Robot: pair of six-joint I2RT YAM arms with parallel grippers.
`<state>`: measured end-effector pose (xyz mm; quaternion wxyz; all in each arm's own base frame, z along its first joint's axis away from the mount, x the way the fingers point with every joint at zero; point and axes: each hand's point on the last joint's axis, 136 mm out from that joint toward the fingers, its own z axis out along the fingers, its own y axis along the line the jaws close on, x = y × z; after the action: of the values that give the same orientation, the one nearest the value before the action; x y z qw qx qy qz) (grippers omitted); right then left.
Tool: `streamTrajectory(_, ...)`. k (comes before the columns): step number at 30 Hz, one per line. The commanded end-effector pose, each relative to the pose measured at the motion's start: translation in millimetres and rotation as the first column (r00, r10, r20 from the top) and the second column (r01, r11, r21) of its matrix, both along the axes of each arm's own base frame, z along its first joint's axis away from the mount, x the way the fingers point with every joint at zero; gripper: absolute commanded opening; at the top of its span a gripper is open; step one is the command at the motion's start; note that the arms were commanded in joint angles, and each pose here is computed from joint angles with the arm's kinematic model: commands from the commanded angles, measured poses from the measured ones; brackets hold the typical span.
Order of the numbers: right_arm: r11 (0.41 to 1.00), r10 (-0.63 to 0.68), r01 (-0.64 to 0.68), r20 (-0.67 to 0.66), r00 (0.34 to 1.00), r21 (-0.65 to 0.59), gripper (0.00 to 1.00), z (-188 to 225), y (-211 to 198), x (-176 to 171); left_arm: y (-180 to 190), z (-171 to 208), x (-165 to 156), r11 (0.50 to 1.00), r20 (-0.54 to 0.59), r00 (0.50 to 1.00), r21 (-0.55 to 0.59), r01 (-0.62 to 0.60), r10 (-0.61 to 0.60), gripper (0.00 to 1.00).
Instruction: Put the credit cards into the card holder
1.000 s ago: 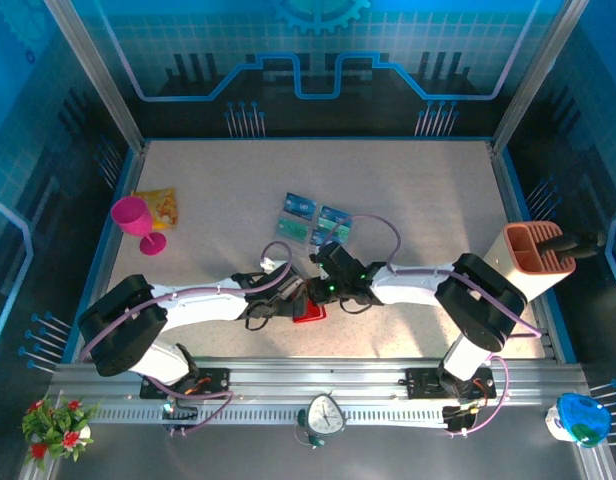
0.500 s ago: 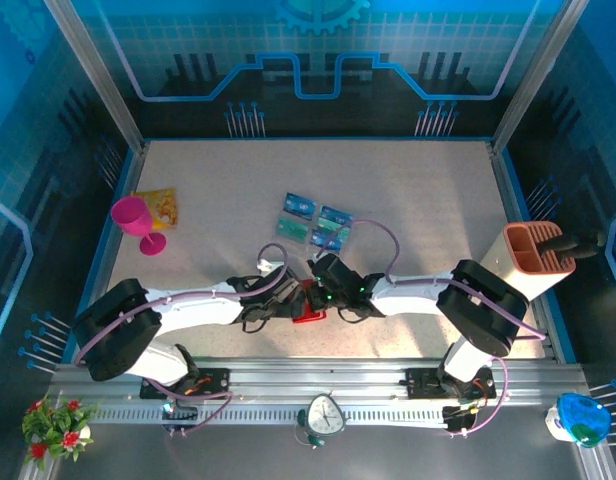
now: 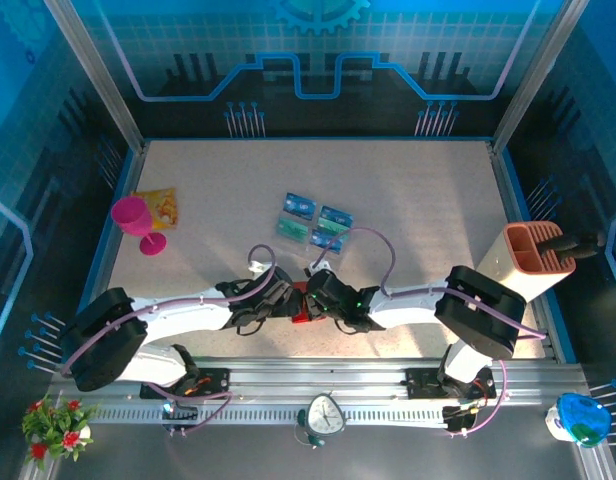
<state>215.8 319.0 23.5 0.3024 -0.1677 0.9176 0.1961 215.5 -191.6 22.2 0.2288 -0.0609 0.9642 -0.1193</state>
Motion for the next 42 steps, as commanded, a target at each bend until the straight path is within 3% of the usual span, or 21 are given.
streamTrajectory(1,0.949,0.085,-0.184,-0.355,0.931,-0.256,0.00,-88.5,-60.4,-99.9,21.8,-17.5,-21.3,0.997,-0.104,0.992,0.031,-0.069,0.072,0.99)
streamTrajectory(19,0.955,0.022,-0.127,-0.364,0.931,-0.267,0.02,-103.4,-73.0,-105.6,28.7,-9.1,-24.5,0.997,-0.091,0.993,0.034,-0.075,0.078,0.99)
streamTrajectory(24,0.975,0.064,-0.128,-0.321,0.945,-0.181,0.15,-63.2,-40.6,-76.8,26.8,-9.4,-22.5,0.997,-0.092,0.994,0.043,-0.062,0.065,0.99)
streamTrajectory(31,0.996,0.088,-0.092,-0.217,0.972,-0.009,0.45,28.6,-9.3,-16.8,25.6,-3.6,-17.0,0.997,-0.076,0.994,0.039,-0.070,0.073,0.99)
streamTrajectory(37,0.998,0.034,-0.026,-0.143,0.989,0.056,0.63,84.5,-36.9,12.0,28.2,11.5,-5.2,0.997,-0.045,0.996,0.026,-0.078,0.079,0.99)
streamTrajectory(40,0.997,-0.036,0.044,-0.114,0.993,0.067,0.81,103.5,-69.8,24.4,38.3,28.8,9.3,0.995,-0.003,0.995,0.036,-0.097,0.097,0.99)
streamTrajectory(42,0.992,-0.087,0.095,-0.097,0.991,0.082,0.98,114.5,-93.3,32.3,48.7,44.9,22.4,0.992,0.037,0.992,0.040,-0.119,0.117,0.99)
